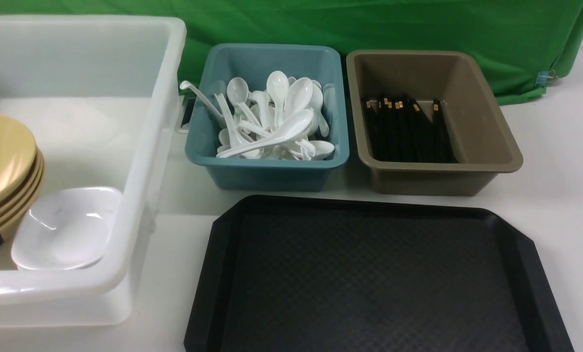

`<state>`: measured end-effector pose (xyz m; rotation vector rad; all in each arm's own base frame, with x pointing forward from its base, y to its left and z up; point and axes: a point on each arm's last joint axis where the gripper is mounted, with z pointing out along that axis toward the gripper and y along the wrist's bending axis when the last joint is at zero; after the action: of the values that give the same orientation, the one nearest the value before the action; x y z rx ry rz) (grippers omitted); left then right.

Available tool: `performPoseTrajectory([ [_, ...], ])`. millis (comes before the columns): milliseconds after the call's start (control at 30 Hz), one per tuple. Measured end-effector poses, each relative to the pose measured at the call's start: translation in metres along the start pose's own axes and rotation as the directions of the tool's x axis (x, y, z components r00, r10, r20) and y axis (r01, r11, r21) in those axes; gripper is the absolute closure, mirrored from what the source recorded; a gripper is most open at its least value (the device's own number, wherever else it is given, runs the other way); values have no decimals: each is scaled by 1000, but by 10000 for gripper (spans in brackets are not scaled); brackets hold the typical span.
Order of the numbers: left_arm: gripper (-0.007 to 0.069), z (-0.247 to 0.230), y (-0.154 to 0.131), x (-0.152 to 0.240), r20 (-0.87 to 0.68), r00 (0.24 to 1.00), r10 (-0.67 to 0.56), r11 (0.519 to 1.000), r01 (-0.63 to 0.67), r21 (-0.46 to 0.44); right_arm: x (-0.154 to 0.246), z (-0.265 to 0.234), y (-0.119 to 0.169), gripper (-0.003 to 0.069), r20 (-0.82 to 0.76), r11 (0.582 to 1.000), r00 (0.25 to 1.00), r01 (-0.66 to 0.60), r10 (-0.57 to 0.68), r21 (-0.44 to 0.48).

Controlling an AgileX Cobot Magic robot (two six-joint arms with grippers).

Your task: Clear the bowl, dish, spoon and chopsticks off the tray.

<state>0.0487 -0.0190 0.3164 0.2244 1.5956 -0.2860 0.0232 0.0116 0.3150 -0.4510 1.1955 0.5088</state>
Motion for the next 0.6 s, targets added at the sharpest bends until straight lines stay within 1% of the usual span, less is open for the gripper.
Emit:
performPoseTrajectory([
  [67, 642, 0, 3, 7, 3, 1000, 23, 999, -23, -31, 0, 0, 0, 582, 0, 1000, 1000, 0, 0, 0],
  [200, 642, 1, 15, 54, 50, 996, 69, 978, -58, -202, 0, 0, 0, 570, 0, 1000, 1000, 0, 0, 0],
  [233, 642, 1, 15, 56, 52, 996, 72, 976, -60, -209, 0, 0, 0, 568, 0, 1000, 1000, 0, 0, 0],
  [267, 642, 1, 19, 74, 54, 995, 86, 964, -69, -258, 0, 0, 0, 563, 0, 1000, 1000, 0, 0, 0],
  [300, 642, 2, 21, 85, 46, 995, 90, 957, -74, -281, 0, 0, 0, 559, 0, 1000, 1000, 0, 0, 0],
  [400, 642, 5, 25, 111, -11, 997, 78, 949, -77, -307, 0, 0, 0, 550, 0, 1000, 1000, 0, 0, 0],
  [600, 641, 6, 25, 123, -108, 993, 53, 951, -84, -299, 0, 0, 0, 529, 0, 1000, 1000, 0, 0, 0],
])
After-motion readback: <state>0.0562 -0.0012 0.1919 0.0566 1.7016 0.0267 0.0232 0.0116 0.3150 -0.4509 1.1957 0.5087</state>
